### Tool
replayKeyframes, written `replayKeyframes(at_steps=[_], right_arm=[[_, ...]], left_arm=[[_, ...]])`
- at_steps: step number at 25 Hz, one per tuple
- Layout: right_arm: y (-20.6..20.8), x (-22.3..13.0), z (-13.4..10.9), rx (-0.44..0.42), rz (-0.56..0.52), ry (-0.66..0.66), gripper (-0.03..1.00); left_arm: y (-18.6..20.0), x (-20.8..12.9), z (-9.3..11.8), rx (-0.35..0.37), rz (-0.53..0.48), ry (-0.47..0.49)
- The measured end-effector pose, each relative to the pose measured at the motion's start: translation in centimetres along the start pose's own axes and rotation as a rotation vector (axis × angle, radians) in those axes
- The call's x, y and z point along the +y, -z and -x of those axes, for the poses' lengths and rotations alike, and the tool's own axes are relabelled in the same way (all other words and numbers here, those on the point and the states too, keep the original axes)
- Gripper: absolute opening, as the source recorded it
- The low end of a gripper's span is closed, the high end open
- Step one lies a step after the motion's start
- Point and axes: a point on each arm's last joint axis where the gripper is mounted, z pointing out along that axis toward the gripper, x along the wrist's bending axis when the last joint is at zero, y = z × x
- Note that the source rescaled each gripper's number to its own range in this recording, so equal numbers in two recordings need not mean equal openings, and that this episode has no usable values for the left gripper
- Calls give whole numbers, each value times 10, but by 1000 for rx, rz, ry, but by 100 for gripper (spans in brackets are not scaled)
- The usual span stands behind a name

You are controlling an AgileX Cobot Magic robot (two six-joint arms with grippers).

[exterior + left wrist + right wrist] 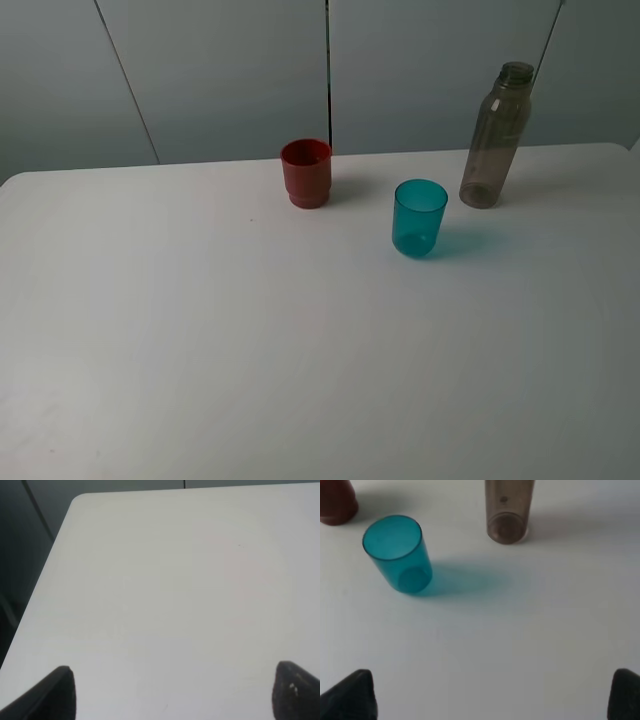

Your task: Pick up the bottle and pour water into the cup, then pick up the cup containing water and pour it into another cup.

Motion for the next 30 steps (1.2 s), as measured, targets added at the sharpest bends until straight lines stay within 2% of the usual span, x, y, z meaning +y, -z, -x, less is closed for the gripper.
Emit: replayKeyframes(at_steps=[4, 6, 13, 19, 24, 27, 30], right_arm=[[29, -27, 11, -19, -4, -26, 99], [39, -37, 15, -16, 26, -38, 99], [51, -76, 23, 19, 205, -72, 99], [51, -80, 24, 33, 240, -80, 99], [51, -80, 19, 74, 246, -32, 99], [52, -80, 17, 46, 249, -51, 99], [53, -81, 16, -29, 257, -98, 99]], left_arm=[[0, 0, 0, 0, 0, 0], [0, 0, 0, 0, 0, 0], [0, 0, 0, 0, 0, 0], [0, 0, 0, 0, 2, 0], [0, 0, 0, 0, 2, 0], [0, 0, 0, 0, 2, 0], [0, 0, 0, 0, 2, 0]])
